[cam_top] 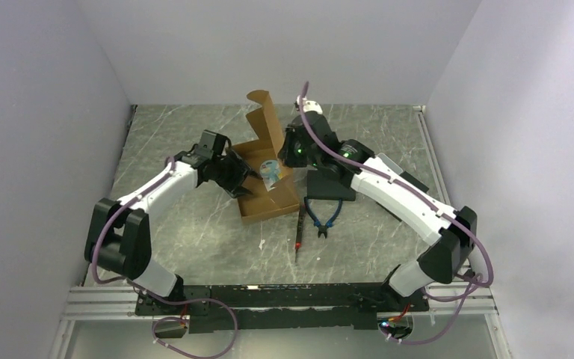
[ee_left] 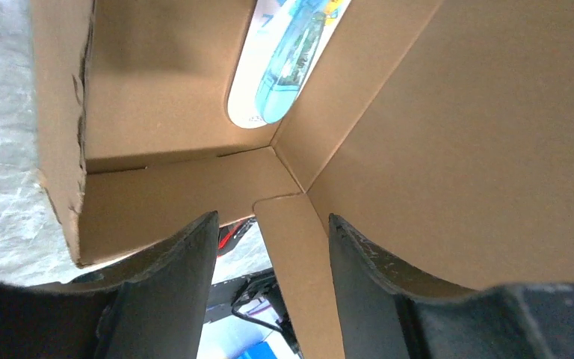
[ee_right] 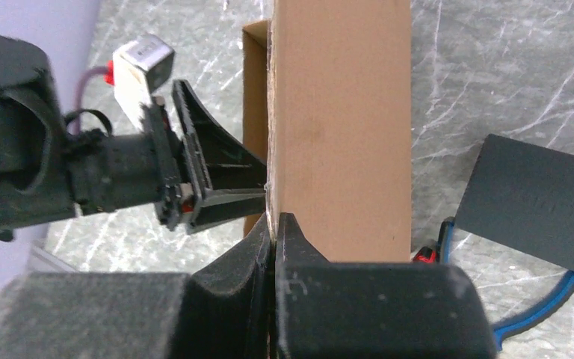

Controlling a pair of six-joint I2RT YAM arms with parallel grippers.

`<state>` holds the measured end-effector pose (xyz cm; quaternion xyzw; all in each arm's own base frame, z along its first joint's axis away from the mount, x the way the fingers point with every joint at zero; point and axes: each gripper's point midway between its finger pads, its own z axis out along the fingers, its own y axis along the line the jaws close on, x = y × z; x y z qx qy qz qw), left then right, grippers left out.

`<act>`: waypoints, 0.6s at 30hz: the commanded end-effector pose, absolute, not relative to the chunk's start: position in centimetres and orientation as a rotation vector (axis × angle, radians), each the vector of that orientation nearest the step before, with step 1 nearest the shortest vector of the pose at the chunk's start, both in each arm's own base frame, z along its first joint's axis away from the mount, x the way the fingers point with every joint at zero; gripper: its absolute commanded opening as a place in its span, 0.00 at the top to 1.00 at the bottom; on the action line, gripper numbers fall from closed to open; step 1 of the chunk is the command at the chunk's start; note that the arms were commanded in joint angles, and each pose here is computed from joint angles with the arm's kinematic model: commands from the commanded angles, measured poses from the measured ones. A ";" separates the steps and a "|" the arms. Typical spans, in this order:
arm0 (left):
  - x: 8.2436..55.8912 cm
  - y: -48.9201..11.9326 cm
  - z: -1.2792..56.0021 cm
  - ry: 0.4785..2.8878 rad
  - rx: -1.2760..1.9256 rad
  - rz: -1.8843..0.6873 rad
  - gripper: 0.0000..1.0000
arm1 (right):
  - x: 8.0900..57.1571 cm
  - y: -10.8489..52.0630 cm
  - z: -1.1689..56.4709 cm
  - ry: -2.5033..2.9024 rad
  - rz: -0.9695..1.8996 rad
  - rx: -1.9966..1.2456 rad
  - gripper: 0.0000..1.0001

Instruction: Unpack the express box

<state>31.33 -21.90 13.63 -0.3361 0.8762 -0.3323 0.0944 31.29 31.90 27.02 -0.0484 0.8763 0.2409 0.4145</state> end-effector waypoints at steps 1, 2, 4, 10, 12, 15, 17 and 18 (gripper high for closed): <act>32.9 -23.3 13.4 2.538 -1.147 -0.951 0.41 | 32.1 31.3 29.7 2.122 0.792 -0.011 1.00; 33.1 -23.9 12.8 2.543 -1.150 -0.974 0.41 | 32.1 31.0 29.6 2.124 0.816 0.003 1.00; 33.8 -25.0 11.9 2.565 -1.133 -0.994 0.43 | 32.4 30.4 29.5 2.126 0.854 0.022 1.00; 34.7 -27.8 9.5 2.689 -1.022 -0.881 0.39 | 33.2 28.2 28.9 2.138 0.879 0.055 1.00; 34.9 -28.5 8.7 2.702 -1.013 -0.856 0.38 | 33.3 27.6 28.6 2.145 0.878 0.058 1.00; 35.2 -28.7 7.6 2.727 -0.996 -0.750 0.38 | 33.3 26.8 28.3 2.150 0.874 0.063 1.00; 35.5 -28.2 6.9 2.730 -1.007 -0.631 0.40 | 33.3 26.3 28.2 2.149 0.874 0.067 1.00; 35.5 -28.1 6.6 2.732 -1.010 -0.581 0.40 | 33.3 26.1 28.3 2.144 0.874 0.069 1.00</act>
